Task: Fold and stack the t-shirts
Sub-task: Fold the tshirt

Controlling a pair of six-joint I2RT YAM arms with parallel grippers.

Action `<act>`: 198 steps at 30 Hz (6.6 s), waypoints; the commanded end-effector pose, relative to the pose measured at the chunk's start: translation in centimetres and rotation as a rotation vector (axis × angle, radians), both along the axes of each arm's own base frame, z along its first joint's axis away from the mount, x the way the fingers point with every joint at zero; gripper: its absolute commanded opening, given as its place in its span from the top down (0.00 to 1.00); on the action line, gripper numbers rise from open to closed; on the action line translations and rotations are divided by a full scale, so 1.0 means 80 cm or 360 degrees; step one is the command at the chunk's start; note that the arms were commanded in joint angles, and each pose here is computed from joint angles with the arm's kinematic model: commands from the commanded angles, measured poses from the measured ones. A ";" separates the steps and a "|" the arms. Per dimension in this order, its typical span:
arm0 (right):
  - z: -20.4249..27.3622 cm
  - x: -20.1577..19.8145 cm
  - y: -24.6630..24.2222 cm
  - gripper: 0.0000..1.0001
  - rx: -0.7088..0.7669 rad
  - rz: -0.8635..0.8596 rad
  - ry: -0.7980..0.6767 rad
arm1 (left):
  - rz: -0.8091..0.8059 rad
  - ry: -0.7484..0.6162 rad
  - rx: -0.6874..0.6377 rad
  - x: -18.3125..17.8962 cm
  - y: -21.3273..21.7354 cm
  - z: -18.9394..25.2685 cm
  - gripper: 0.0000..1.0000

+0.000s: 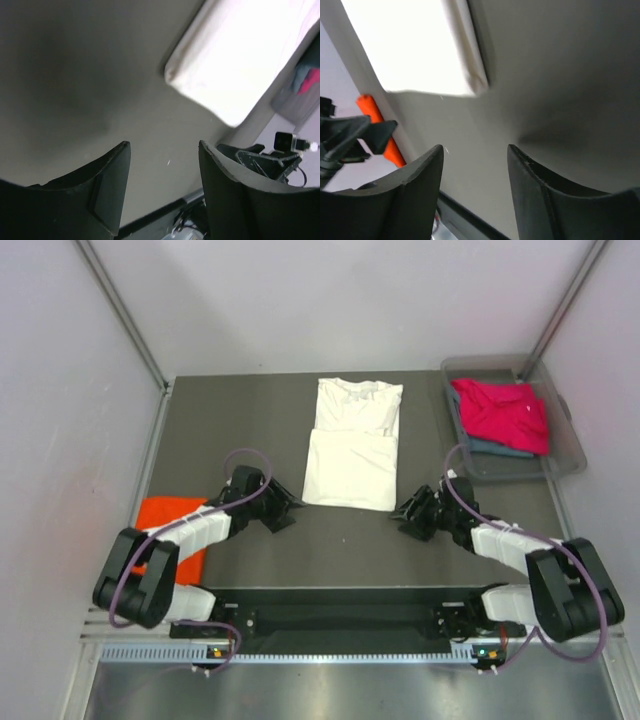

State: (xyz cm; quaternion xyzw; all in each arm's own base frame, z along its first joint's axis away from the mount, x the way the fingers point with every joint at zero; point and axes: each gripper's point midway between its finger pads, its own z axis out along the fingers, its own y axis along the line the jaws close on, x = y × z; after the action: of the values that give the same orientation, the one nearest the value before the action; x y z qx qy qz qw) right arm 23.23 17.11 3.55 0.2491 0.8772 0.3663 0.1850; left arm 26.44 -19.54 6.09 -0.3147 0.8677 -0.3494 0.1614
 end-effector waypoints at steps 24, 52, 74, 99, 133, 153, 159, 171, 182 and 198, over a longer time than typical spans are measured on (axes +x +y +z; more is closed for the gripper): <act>-0.019 0.060 0.004 0.55 0.0082 -0.0528 0.0070 | 0.0481 0.0315 0.0125 0.055 0.010 -0.072 0.59; -0.036 0.015 -0.005 1.00 -0.0111 -0.0326 0.0174 | 0.0296 0.0318 0.0183 0.006 0.021 -0.072 1.00; 0.027 -0.159 0.012 1.00 -0.0051 -0.0038 0.0076 | 0.0266 0.0099 0.0009 -0.165 0.037 0.030 1.00; 0.192 0.081 0.037 1.00 -0.0215 0.0220 -0.0344 | 0.0158 -0.0326 0.0310 0.122 0.009 0.161 1.00; 0.128 0.294 0.027 1.00 -0.0069 0.0210 -0.0134 | 0.0081 -0.0243 0.0101 0.319 -0.002 0.078 1.00; 0.095 0.346 0.021 0.98 -0.0017 0.0172 -0.0089 | 0.0089 -0.0197 0.0043 0.356 -0.001 0.039 1.00; 0.083 0.356 0.018 0.94 -0.0010 0.0156 -0.0069 | 0.0100 -0.0163 0.0041 0.356 0.004 0.027 1.00; 0.128 0.395 -0.044 0.43 -0.0199 0.0294 -0.0269 | -0.0032 -0.0444 0.0350 0.379 0.029 0.107 0.58; 0.145 0.293 0.079 0.53 0.0208 0.0474 -0.0445 | -0.0261 -0.0753 -0.0268 0.286 -0.054 0.140 0.64; 0.014 0.360 0.068 0.81 0.0352 0.0289 -0.0446 | -0.0229 -0.0522 -0.0013 0.318 -0.041 -0.043 0.64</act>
State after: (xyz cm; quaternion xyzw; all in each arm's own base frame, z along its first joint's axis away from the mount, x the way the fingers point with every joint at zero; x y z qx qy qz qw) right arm 47.93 24.74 3.63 0.1500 0.8229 0.5234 0.1627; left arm 50.46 -25.25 4.84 -0.1923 0.8267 -0.4667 0.2486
